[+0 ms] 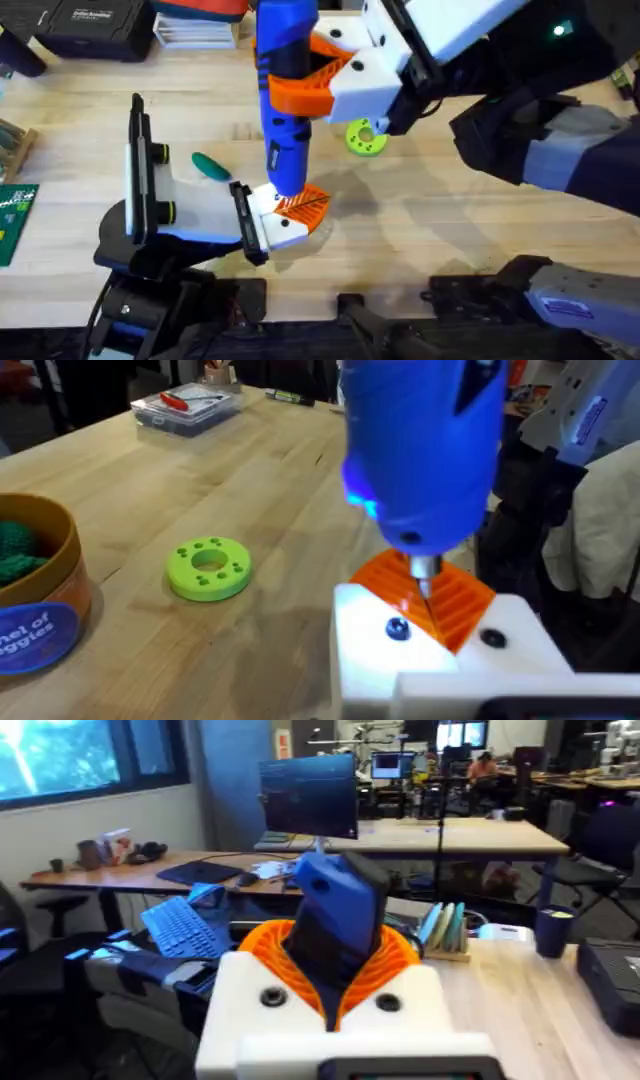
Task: Pick up the gripper from the table and insert it into the empty holder that is missing its gripper. Then pick up a screw, insert it into the mounting hole, and use the screwdriver to tighten it. Finally, clean up the table by picking up the vegetable and placing it into the bucket.
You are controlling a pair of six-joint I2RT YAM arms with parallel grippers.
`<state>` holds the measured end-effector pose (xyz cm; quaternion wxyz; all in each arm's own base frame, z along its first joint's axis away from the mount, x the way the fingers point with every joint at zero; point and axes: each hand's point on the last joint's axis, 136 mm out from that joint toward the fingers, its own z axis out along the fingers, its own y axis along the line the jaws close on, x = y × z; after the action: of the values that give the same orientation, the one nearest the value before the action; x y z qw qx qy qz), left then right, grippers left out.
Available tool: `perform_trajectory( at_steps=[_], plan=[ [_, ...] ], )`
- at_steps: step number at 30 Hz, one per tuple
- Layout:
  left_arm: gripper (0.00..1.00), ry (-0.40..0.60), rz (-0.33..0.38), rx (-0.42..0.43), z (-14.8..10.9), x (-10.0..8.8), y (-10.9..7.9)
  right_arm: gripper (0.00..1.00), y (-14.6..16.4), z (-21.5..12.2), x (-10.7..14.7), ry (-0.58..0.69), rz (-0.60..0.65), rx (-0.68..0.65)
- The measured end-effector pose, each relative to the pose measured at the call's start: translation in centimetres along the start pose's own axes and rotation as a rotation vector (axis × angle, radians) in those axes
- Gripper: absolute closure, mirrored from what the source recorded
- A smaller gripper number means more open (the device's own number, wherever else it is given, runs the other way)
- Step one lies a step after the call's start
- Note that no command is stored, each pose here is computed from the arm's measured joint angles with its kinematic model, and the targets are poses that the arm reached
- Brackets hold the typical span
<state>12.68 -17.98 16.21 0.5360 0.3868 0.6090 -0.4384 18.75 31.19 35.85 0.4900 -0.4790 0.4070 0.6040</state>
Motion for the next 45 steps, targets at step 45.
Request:
perform_trajectory(
  at_steps=[45],
  plan=[
    [0.996, 0.000, -0.004, -0.048, 0.0, 0.0, 0.8, 0.975, -1.3, 0.5, 0.3, -0.030, -0.036, 0.054]
  ],
)
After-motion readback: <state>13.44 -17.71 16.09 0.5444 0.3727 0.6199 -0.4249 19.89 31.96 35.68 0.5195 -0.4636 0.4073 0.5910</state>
